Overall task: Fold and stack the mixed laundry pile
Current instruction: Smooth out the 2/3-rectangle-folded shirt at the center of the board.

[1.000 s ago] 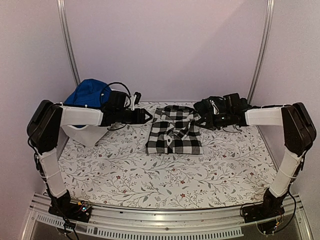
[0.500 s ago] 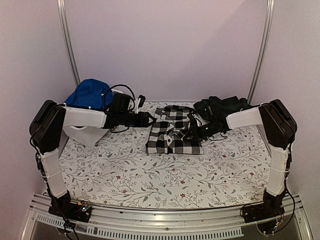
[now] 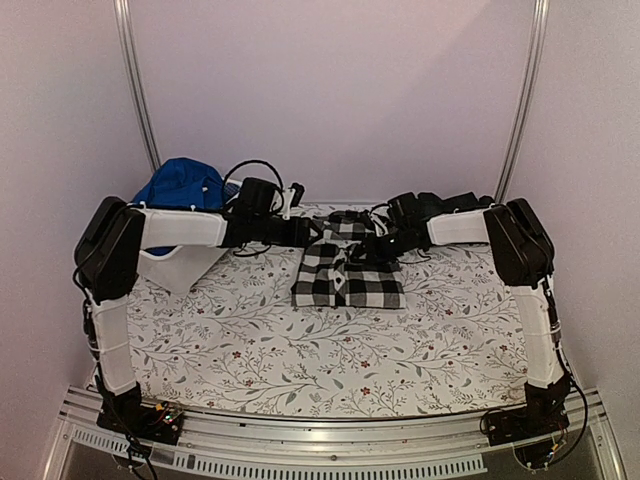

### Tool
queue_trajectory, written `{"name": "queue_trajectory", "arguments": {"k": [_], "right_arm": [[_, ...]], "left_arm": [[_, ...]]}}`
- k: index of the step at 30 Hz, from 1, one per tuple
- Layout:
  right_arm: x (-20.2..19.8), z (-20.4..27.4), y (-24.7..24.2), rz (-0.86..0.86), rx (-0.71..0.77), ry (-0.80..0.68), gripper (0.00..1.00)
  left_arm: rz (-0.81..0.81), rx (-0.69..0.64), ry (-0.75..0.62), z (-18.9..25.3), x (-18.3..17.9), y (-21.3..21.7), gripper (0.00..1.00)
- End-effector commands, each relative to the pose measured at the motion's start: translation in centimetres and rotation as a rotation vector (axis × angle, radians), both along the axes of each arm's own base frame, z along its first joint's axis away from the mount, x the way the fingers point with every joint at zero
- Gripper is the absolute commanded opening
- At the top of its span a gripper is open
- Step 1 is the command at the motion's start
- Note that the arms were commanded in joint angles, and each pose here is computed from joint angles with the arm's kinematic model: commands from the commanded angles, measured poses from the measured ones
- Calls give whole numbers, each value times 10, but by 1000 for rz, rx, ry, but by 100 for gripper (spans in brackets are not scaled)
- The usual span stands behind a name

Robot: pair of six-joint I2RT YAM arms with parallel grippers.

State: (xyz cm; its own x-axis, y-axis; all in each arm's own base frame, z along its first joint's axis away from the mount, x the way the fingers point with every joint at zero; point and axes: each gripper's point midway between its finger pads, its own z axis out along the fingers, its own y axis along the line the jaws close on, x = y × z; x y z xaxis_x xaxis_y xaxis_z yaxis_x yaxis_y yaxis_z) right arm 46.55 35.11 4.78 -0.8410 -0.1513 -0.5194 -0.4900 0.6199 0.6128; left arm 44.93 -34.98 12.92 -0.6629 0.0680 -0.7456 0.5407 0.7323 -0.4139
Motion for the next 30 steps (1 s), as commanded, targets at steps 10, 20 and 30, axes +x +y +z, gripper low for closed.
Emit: {"name": "queue_trajectory", "arguments": {"k": [10,20,30], "right_arm": [[-11,-28,-42,-69,-26,63,17],[-10,-24,-35,-53,17,71,19],[-13,-24,-31,-35,52,89,20]], "left_arm": [[-20,197,53,-46,12,-37,54],[-96,291,75,-86,11,-71,54],[-147,319,68,-103,11,-94,66]]}}
